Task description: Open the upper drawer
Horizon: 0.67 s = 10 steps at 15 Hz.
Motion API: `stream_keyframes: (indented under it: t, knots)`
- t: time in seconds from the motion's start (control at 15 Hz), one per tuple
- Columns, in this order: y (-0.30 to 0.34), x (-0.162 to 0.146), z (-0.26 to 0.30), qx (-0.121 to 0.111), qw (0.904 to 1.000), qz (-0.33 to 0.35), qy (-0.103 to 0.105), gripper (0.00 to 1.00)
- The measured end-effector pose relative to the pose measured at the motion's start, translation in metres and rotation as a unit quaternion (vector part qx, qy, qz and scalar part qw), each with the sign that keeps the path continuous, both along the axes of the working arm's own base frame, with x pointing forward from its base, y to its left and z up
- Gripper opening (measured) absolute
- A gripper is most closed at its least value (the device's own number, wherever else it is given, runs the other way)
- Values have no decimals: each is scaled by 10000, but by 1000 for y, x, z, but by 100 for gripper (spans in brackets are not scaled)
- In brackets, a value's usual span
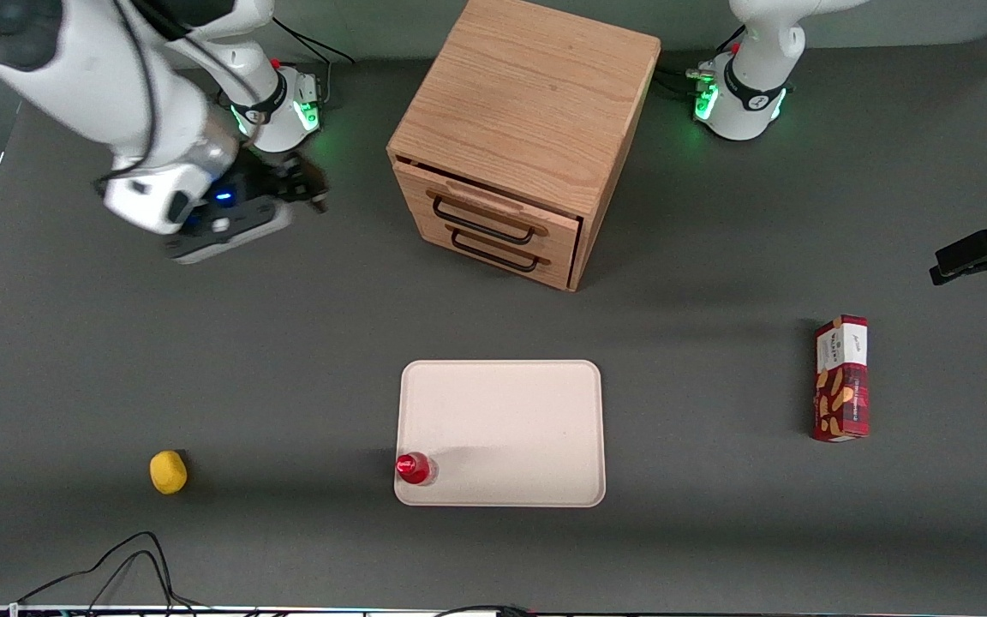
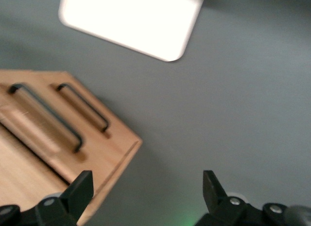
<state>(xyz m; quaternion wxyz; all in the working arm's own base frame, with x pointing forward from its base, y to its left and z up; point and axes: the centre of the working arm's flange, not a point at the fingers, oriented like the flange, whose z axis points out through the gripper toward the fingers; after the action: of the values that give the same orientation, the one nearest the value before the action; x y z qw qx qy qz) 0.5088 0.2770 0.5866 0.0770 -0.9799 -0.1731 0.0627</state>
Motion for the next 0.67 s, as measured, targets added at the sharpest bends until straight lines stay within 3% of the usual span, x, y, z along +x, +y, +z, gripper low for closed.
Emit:
stream_keyframes:
  t: [0.13, 0.33, 0.67]
  knots:
    - [40, -9, -6, 180, 9989, 421, 47, 100]
    - [87, -17, -8, 448, 9927, 1119, -80, 100]
    - [131, -18, -31, 622, 9667, 2452, -379, 100]
